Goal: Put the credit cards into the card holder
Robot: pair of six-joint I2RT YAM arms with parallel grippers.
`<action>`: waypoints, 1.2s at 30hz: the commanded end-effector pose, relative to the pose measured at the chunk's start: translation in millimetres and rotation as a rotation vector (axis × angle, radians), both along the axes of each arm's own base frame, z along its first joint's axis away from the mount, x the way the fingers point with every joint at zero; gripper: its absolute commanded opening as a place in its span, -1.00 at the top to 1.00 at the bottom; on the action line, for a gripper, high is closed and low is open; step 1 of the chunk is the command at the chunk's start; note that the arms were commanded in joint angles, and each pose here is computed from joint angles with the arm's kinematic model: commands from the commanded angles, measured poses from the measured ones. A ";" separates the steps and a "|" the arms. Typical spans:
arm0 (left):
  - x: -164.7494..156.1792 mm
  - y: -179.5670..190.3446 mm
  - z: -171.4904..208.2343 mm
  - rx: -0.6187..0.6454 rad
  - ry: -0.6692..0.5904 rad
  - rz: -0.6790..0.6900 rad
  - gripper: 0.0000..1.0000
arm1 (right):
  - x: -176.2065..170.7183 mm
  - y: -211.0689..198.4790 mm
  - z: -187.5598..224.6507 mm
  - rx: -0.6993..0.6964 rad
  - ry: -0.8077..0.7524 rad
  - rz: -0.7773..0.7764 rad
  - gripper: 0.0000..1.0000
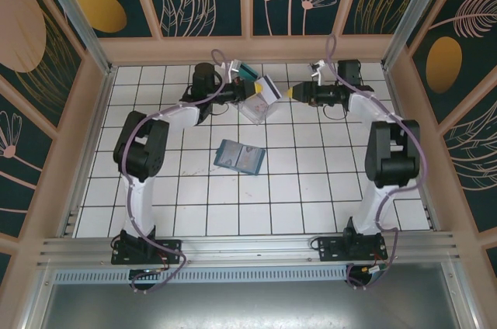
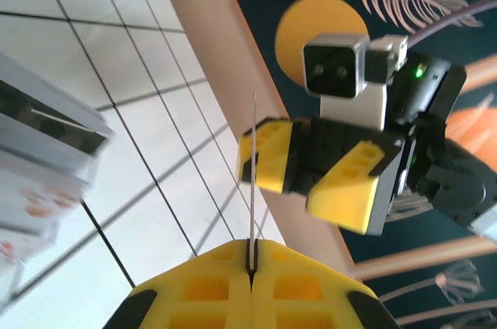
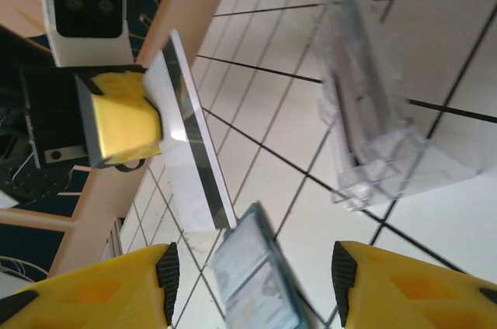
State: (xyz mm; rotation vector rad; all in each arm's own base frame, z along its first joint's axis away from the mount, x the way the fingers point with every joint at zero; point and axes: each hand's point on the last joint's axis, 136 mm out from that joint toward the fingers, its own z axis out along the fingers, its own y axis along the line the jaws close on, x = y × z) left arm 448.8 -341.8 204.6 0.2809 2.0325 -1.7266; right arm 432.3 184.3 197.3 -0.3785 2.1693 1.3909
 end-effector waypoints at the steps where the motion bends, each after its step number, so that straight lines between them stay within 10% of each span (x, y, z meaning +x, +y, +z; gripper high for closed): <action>1: -37.3 5.4 2.5 0.020 -0.015 -0.120 1.00 | -11.5 13.8 18.3 0.038 -0.036 -0.009 -0.13; 10: -77.3 7.1 9.0 0.083 -0.059 -0.238 1.00 | -49.5 61.4 19.9 0.067 0.001 0.094 0.03; 20: -70.3 7.4 -0.4 0.110 -0.051 -0.212 0.79 | -69.4 67.7 22.8 0.075 0.020 0.123 0.93; 24: -61.5 21.4 -24.1 0.212 -0.023 -0.122 0.46 | -80.1 63.4 7.6 0.042 0.068 0.058 1.00; 36: -72.4 124.8 -124.1 0.656 0.089 0.263 0.42 | -137.4 104.6 -83.6 0.087 0.299 -0.151 1.00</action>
